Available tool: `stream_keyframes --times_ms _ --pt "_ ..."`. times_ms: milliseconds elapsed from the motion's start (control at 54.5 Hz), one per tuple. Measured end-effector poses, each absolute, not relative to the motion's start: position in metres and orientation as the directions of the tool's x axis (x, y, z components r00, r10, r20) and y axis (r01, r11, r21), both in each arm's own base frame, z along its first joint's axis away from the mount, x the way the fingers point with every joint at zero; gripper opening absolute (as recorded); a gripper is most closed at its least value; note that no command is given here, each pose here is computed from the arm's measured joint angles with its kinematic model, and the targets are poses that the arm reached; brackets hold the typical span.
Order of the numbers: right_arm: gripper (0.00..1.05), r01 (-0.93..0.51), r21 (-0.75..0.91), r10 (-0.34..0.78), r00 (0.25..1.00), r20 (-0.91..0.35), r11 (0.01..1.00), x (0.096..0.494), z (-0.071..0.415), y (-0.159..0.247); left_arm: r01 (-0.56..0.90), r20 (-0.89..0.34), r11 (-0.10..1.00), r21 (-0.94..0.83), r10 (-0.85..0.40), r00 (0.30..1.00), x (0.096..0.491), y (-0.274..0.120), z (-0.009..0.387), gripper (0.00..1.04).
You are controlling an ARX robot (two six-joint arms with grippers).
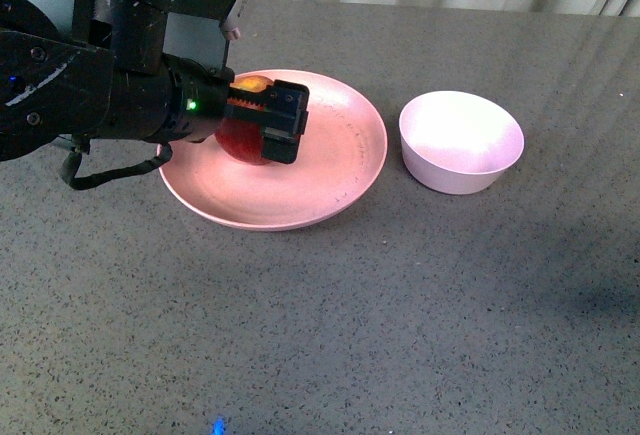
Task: Move apple from plate to bowl
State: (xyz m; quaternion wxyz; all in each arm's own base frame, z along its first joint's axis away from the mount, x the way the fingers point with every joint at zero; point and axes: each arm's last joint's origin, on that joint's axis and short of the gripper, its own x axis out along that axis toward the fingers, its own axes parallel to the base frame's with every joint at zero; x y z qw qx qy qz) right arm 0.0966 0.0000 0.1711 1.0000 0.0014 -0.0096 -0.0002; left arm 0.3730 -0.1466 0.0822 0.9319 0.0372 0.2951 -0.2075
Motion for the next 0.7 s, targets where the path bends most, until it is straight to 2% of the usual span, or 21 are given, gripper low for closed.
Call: stream_keyframes --times_ms 92,184,275,496,698 --pt "0.96 0.000 0.003 0.000 1.000 0.019 1.000 0.097 0.171 0.000 0.404 -0.567 0.914 -0.045 -0.356 0.743 0.374 -0.149 0.081 0.96" --pt "0.96 0.000 0.003 0.000 1.000 0.019 1.000 0.097 0.171 0.000 0.401 -0.567 0.915 -0.035 -0.349 0.746 0.375 -0.151 0.081 0.85" --pt "0.96 0.000 0.003 0.000 1.000 0.019 1.000 0.097 0.171 0.000 0.402 -0.567 0.915 -0.031 -0.347 0.747 0.374 -0.152 0.081 0.80" --pt "0.96 0.000 0.003 0.000 1.000 0.019 1.000 0.097 0.171 0.000 0.431 -0.556 0.902 -0.026 -0.372 0.743 0.370 -0.162 0.091 0.79" --pt "0.96 0.000 0.003 0.000 1.000 0.019 1.000 0.097 0.171 0.000 0.498 -0.502 0.867 -0.028 -0.443 0.743 0.360 -0.189 0.119 0.79"
